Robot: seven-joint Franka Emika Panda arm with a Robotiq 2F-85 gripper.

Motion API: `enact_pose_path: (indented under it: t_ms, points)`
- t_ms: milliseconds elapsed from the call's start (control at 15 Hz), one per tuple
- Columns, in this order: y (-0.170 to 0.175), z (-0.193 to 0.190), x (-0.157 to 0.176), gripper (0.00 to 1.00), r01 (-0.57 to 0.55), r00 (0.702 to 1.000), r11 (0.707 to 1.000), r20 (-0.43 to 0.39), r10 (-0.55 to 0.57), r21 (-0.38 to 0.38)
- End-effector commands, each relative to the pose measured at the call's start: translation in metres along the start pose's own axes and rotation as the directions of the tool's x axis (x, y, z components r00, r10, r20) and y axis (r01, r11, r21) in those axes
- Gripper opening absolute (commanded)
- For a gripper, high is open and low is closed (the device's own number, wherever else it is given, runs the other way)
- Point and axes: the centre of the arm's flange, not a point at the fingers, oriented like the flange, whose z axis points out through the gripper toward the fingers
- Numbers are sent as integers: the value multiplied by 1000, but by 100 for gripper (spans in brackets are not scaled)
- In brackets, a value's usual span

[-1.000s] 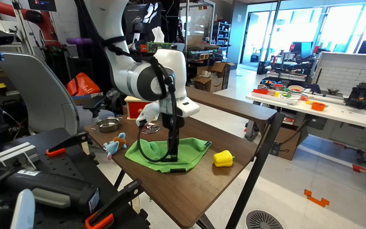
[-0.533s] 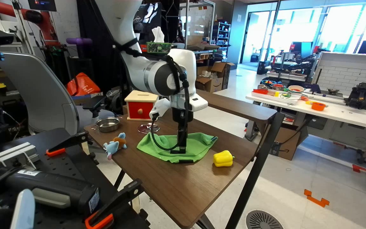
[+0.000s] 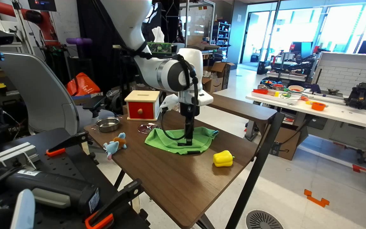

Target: Move the green cloth

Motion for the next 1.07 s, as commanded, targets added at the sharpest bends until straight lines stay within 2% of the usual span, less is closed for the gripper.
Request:
enact_pose_path:
  t_ms: [0, 467, 733, 933, 1000]
  points:
    - [-20, 11, 14, 100, -26, 1000, 999, 13, 27, -25]
    - [-22, -16, 5, 100, -24, 1000, 1000, 15, 24, -19]
    - [2, -63, -28, 100, 20, 999, 1000, 46, -19, -22]
    - [30, -94, -52, 100, 81, 996, 996, 35, -80, -34]
    - [-11, -56, -24, 100, 39, 999, 999, 29, -39, -13]
